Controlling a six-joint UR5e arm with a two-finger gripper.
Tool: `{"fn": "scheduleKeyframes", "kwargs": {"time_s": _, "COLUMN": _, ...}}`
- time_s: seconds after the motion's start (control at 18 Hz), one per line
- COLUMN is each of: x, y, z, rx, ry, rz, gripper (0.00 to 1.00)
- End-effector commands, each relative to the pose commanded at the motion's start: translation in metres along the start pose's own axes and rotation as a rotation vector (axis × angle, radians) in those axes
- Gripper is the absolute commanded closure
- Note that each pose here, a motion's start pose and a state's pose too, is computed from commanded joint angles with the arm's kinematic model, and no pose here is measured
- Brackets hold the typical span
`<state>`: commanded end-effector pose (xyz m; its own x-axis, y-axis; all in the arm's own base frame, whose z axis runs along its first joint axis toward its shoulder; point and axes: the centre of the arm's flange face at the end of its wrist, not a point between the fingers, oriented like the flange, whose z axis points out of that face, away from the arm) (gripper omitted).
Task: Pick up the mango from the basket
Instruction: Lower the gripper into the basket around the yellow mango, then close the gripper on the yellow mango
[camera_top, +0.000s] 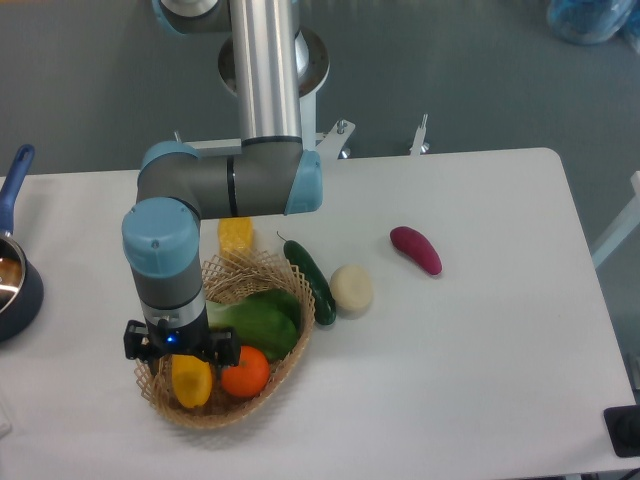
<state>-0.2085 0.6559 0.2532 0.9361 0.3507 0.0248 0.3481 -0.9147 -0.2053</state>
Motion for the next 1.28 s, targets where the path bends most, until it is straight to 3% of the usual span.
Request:
{"fn": "scheduleKeyframes", "kwargs": {"time_s": 0.89, "x": 0.001, "y": -0.001, "z": 0.025, "rx": -0.027, "ry": 0.006, "rz": 0.001, "gripper": 0.01}}
{"fn": "scheduleKeyframes", "kwargs": {"time_s": 1.28, "x": 0.002, "y": -0.001, "z": 0.026, "rx": -0.029, "ry": 0.007, "rz": 0.003, "gripper": 0.28}}
